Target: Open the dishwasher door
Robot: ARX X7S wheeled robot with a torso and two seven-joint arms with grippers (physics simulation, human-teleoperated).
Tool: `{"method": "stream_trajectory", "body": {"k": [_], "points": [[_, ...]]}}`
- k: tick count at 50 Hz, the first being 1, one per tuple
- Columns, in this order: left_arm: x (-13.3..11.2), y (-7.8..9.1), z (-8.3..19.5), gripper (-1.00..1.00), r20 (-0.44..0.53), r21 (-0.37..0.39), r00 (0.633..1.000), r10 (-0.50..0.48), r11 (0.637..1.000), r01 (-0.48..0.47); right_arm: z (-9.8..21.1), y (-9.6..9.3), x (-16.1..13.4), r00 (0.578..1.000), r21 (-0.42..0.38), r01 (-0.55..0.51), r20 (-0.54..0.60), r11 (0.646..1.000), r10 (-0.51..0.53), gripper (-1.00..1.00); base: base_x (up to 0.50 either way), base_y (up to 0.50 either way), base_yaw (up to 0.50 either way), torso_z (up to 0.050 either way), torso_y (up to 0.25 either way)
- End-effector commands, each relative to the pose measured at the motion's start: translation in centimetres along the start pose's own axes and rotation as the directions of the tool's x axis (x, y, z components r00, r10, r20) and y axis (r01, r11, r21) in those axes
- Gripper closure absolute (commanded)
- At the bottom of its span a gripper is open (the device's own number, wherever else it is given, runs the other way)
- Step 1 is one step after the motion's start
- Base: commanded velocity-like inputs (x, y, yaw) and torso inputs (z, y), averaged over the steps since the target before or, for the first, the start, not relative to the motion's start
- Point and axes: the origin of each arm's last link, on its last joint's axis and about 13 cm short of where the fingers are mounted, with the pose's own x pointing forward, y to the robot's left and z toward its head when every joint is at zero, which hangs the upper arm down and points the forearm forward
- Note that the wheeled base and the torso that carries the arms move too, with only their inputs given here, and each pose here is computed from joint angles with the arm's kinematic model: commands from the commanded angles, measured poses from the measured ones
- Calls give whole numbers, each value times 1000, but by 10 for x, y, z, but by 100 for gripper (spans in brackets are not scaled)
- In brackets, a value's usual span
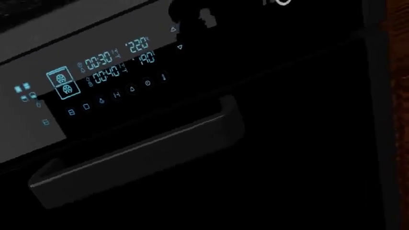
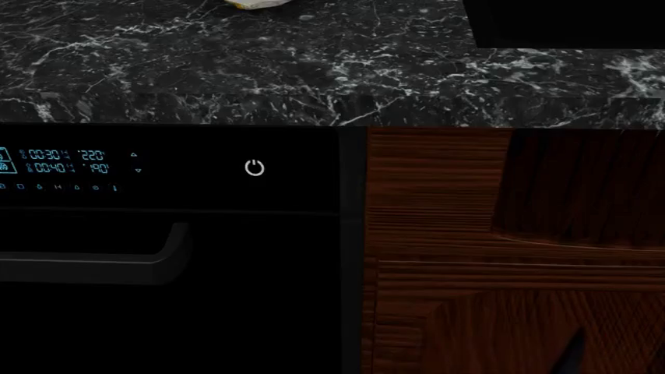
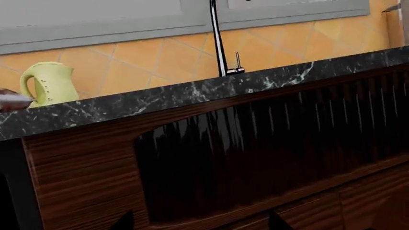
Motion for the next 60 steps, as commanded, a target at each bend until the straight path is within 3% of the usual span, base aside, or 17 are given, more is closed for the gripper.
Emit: {"method": "stream_trajectory", "body": {"k": [1, 3, 9, 12, 15, 18, 22, 23, 24, 27, 28, 39, 50, 60], "points": [[-5, 19, 6, -100, -11, 320, 999, -45, 946, 47, 2, -1, -1, 1000, 12, 9, 8, 1000, -9, -100, 0, 0, 0, 0, 0], [-5, 25, 9, -100, -15, 415, 998, -58, 908, 59, 0, -1, -1, 1000, 14, 6, 5, 1000, -7, -100, 0, 0, 0, 0, 0], [-7, 39, 20, -100, -18, 566, 998, -66, 822, 64, 1, 1, -1, 1000, 14, 1, 5, 1000, -1, -100, 0, 0, 0, 0, 0], [-7, 43, 24, -100, -19, 582, 998, -66, 811, 64, 2, 2, -1, 1000, 15, -2, 6, 1000, 2, -100, 0, 0, 0, 0, 0], [-5, 52, 29, -100, -31, 661, 997, -68, 747, 72, 1, 2, -1, 1000, 15, -5, 6, 1000, 5, -100, 0, 0, 0, 0, 0], [-3, 57, 33, -100, -33, 670, 997, -67, 739, 72, 0, 2, -1, 1000, 16, -6, 5, 1000, 6, -100, 0, 0, 0, 0, 0], [0, 66, 40, -100, -18, 727, 998, -64, 684, 57, 0, 2, -2, 1000, 18, -7, 4, 1000, 6, -100, 0, 0, 0, 0, 0], [2, 68, 41, -100, -23, 716, 998, -59, 695, 58, 0, 3, -1, 1000, 19, -7, 6, 1000, 7, -100, 0, 0, 0, 0, 0], [2, 70, 42, -100, -22, 736, 998, -61, 675, 57, 1, 3, -1, 1000, 19, -8, 6, 1000, 8, -100, 0, 0, 0, 0, 0], [4, 73, 43, -100, -32, 737, 997, -66, 673, 68, 2, 3, -1, 1000, 19, -8, 8, 1000, 8, -100, 0, 0, 0, 0, 0], [5, 75, 43, -100, -40, 756, 997, -68, 650, 74, 2, 3, -1, 1000, 19, -8, 9, 1000, 8, -100, 0, 0, 0, 0, 0], [7, 80, 43, -100, -42, 798, 994, -104, 595, 96, 2, 3, -2, 1000, 20, -7, 10, 1000, 7, -100, 0, 0, 0, 0, 0], [17, 83, 44, -100, -14, 803, 992, -129, 590, 88, 4, 4, -2, 1000, 18, -8, 13, 1000, 8, -100, 0, 0, 0, 0, 0], [32, 88, 43, -100, -26, 830, 991, -133, 549, 96, 4, 5, -1, 1000, 19, -14, 14, 1000, 14, -100, 0, 0, 0, 0, 0]]}}
